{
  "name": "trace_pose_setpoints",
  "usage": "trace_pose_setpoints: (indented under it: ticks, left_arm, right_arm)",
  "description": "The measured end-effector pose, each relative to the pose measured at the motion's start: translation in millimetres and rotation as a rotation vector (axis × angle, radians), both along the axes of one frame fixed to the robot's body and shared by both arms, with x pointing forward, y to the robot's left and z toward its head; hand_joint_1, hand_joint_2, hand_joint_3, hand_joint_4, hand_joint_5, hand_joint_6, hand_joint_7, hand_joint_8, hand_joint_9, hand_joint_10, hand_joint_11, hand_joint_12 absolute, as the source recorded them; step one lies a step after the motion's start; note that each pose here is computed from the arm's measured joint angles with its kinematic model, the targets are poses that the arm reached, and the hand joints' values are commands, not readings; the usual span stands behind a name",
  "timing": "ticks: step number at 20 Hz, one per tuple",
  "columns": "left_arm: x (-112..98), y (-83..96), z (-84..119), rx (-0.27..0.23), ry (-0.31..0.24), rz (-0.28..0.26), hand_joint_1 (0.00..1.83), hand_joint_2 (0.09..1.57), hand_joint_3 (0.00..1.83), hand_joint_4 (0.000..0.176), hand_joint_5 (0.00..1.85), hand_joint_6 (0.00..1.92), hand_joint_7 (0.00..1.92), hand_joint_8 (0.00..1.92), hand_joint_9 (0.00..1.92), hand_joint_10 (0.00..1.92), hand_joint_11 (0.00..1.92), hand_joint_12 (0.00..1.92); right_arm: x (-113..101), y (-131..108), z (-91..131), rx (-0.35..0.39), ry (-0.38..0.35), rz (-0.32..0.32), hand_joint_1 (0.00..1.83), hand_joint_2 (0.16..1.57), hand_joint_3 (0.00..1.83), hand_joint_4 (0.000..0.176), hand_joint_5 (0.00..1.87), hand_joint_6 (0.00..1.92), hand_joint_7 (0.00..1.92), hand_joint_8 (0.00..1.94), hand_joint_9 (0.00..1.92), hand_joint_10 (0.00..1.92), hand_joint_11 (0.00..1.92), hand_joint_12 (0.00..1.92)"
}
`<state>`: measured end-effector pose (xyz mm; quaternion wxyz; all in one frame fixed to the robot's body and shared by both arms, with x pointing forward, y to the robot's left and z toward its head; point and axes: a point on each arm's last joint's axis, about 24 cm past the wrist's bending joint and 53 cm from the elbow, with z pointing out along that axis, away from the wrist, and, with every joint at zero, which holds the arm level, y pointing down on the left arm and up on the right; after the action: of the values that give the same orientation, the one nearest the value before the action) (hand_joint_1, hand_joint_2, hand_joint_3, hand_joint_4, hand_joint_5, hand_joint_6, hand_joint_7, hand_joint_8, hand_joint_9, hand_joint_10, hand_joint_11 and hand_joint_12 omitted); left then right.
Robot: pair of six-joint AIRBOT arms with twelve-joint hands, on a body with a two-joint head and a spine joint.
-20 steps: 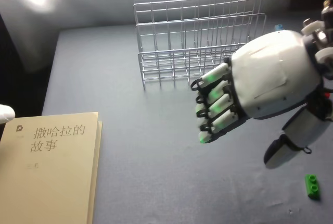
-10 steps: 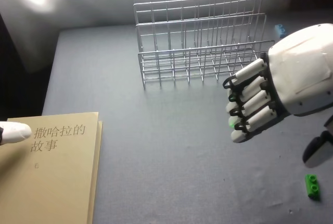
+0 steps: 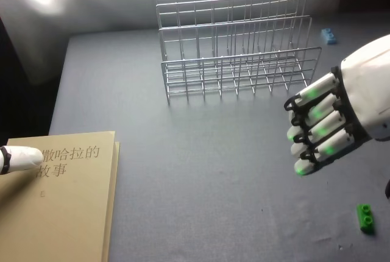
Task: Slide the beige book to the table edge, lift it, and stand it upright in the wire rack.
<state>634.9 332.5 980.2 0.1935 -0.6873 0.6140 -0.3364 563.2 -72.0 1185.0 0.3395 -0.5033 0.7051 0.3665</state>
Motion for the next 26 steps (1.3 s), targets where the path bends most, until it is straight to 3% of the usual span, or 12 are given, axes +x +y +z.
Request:
trace_pose_setpoints:
  ticks: [6,14,17,18,19,20,21,22,24,26]
  left_arm:
    - [-4.5,-4.2,-3.7,-0.005,0.011,-0.006,0.79,1.03,0.00,0.000,0.39,0.00,0.37,0.00,0.34,0.01,0.00,0.73]
    - [-5.3,-7.6,-3.6,-0.018,0.010,-0.003,1.03,1.09,0.00,0.000,0.61,0.02,0.60,0.01,0.58,0.02,0.19,0.92]
    - [-4.9,-7.8,-3.2,-0.022,0.009,0.001,1.15,1.12,0.00,0.000,0.82,0.02,0.76,0.01,0.74,0.03,0.31,0.99]
    - [-4.8,-7.6,-3.1,-0.023,0.009,0.002,1.14,1.17,0.00,0.000,0.84,0.93,0.87,0.01,0.83,0.04,0.40,1.00]
    - [-4.6,-7.3,-3.1,-0.022,0.009,0.002,1.17,1.21,0.00,0.000,0.74,1.29,0.87,0.95,0.88,0.05,0.45,1.06]
    - [-4.5,-7.1,-2.9,-0.022,0.008,0.002,1.18,1.22,0.00,0.000,0.70,1.32,0.87,1.20,0.96,0.09,0.52,1.13]
    - [-4.3,-6.8,-2.6,-0.021,0.007,0.002,1.31,1.20,0.00,0.000,0.74,1.23,0.87,1.22,0.82,1.13,0.61,1.19]
    - [-3.4,-6.9,-1.6,-0.023,0.003,0.002,1.35,1.19,0.00,0.000,0.80,1.15,0.80,1.32,0.79,1.34,0.72,1.21]
    - [-2.1,-6.6,-0.3,-0.026,-0.001,0.007,1.35,1.21,0.00,0.000,0.76,1.15,0.73,1.42,0.78,1.45,0.81,1.27]
    - [-1.2,-5.9,0.5,-0.024,-0.004,0.006,1.35,1.20,0.00,0.000,0.80,1.06,0.75,1.39,0.82,1.50,0.80,1.40]
  right_arm:
    - [-1.5,3.0,5.9,0.025,-0.001,0.008,0.20,1.16,0.00,0.000,0.31,0.00,0.32,0.00,0.32,0.00,0.00,0.84]
    - [-5.1,2.9,5.1,0.021,0.001,0.024,0.21,1.16,0.00,0.000,0.33,0.00,0.33,0.00,0.33,0.00,0.00,0.88]
    - [-5.1,3.0,5.1,0.021,0.001,0.025,0.21,1.16,0.00,0.000,0.32,0.00,0.33,0.00,0.33,0.00,0.00,0.88]
    - [-5.0,3.0,5.2,0.022,0.001,0.025,0.20,1.17,0.00,0.000,0.33,0.00,0.34,0.00,0.33,0.01,0.00,0.88]
    - [-5.3,3.4,5.9,0.025,0.002,0.025,0.21,1.16,0.00,0.000,0.33,0.00,0.33,0.00,0.33,0.00,0.00,0.88]
    - [-5.4,3.6,6.3,0.027,0.003,0.025,0.20,1.17,0.00,0.000,0.33,0.00,0.33,0.00,0.33,0.00,0.00,0.88]
    - [-5.5,3.7,6.4,0.028,0.002,0.026,0.21,1.16,0.00,0.000,0.31,0.00,0.32,0.00,0.32,0.00,0.00,0.86]
    - [-5.6,3.8,6.5,0.028,0.002,0.026,0.23,1.16,0.00,0.000,0.32,0.00,0.33,0.00,0.33,0.00,0.00,0.87]
    - [-5.6,3.8,6.6,0.028,0.002,0.027,0.21,1.16,0.00,0.000,0.33,0.00,0.33,0.00,0.33,0.00,0.00,0.87]
    - [-5.8,4.0,7.0,0.030,0.002,0.027,0.20,1.17,0.00,0.000,0.31,0.00,0.32,0.00,0.31,0.00,0.00,0.86]
